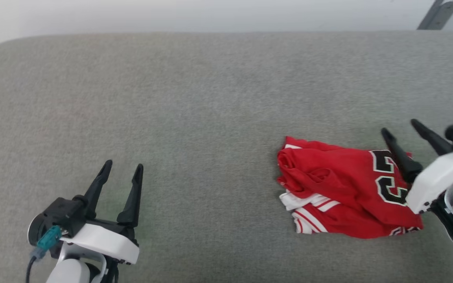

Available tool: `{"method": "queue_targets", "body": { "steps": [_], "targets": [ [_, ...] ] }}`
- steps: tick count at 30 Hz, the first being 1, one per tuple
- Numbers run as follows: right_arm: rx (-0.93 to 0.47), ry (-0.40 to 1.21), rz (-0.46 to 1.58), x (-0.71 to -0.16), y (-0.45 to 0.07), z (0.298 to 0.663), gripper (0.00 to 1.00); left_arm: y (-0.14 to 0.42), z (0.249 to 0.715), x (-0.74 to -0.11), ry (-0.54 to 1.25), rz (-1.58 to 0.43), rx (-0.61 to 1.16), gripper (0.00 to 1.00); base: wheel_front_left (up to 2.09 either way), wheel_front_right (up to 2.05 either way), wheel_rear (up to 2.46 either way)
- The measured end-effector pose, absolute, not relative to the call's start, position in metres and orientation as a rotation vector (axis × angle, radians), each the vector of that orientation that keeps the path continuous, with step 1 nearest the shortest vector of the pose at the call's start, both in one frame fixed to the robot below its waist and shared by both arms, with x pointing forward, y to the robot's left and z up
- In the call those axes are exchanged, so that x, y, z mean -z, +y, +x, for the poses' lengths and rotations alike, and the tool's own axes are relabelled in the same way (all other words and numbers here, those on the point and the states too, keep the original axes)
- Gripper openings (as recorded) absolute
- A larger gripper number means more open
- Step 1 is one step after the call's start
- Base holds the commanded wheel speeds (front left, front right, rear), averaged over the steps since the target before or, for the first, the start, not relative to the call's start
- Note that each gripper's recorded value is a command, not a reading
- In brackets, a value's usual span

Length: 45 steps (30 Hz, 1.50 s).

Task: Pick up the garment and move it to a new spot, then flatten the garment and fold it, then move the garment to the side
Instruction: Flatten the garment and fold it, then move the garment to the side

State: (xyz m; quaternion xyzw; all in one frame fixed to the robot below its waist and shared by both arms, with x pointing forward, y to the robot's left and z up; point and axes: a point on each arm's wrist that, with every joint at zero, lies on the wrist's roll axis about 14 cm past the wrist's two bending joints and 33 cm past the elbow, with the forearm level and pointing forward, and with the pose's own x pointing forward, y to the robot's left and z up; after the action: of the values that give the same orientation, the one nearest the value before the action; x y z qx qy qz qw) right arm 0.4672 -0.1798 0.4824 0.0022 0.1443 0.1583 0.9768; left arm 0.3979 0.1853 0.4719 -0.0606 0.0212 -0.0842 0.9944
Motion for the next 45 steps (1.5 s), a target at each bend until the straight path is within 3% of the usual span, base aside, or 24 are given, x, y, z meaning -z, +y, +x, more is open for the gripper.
{"method": "queue_targets", "body": {
  "steps": [9, 14, 32, 45],
  "targets": [
    [-0.155, 0.043, 0.05, -0.503, -0.224, 0.448, 1.0, 0.192, 0.394, -0.475, 0.028, -0.161, 0.126, 1.0, 0.0, 0.0, 0.0],
    [-0.116, -0.013, 0.065, -0.511, -0.233, 0.431, 1.0, 0.195, 0.384, -0.482, 0.008, -0.17, 0.112, 1.0, 0.0, 0.0, 0.0],
    [-0.084, 0.02, 0.07, -0.503, -0.239, 0.385, 1.0, 0.214, 0.34, -0.491, -0.025, -0.145, 0.033, 1.0, 0.0, 0.0, 0.0],
    [-0.122, 0.131, 0.039, -0.492, -0.229, 0.397, 1.0, 0.206, 0.352, -0.486, -0.01, -0.149, 0.049, 1.0, 0.0, 0.0, 0.0]
  ]
}}
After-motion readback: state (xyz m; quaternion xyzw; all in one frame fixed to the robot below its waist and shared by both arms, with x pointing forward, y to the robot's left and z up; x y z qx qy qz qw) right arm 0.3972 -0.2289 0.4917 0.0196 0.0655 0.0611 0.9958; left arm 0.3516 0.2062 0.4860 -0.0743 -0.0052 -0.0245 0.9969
